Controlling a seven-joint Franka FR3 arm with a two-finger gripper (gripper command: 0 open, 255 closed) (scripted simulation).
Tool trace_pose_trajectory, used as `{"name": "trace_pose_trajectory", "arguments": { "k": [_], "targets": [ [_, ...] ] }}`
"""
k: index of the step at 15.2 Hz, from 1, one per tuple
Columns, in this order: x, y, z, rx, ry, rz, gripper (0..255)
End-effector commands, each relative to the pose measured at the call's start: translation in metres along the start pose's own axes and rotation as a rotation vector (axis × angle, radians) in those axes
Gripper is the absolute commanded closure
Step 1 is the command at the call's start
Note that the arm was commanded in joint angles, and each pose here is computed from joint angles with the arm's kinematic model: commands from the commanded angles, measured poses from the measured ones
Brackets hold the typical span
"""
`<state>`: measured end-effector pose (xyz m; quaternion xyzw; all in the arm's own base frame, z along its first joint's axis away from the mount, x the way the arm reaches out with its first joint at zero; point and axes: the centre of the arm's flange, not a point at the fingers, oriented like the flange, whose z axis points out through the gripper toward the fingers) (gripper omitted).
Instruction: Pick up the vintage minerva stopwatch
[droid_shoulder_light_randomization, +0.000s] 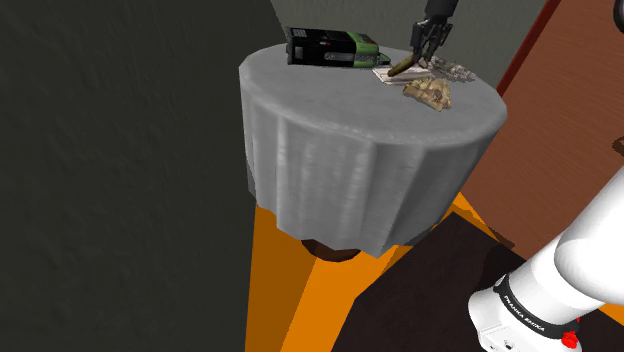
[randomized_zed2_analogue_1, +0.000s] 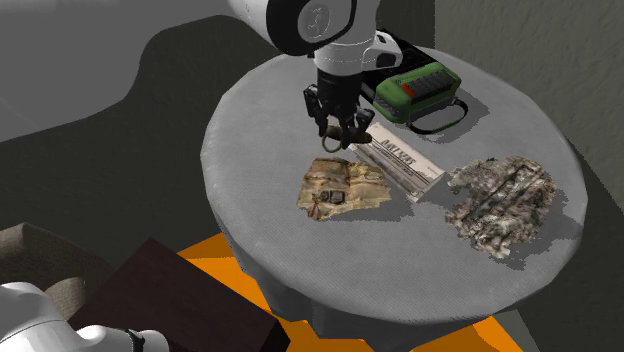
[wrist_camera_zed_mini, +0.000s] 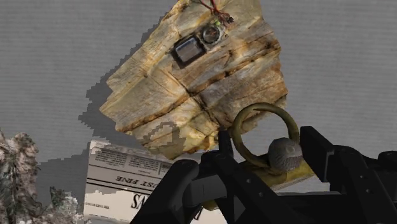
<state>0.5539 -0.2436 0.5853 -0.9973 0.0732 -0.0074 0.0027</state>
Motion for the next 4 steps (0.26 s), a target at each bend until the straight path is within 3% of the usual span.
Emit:
{"name": "trace_pose_trajectory", "arguments": {
  "k": [1,4],
  "targets": [
    [0.0,-0.0007,-0.0109,0.0,0.0,0.0,255],
    [0.0001,-0.0008,-0.017,0.0,0.0,0.0,255]
  ]
}}
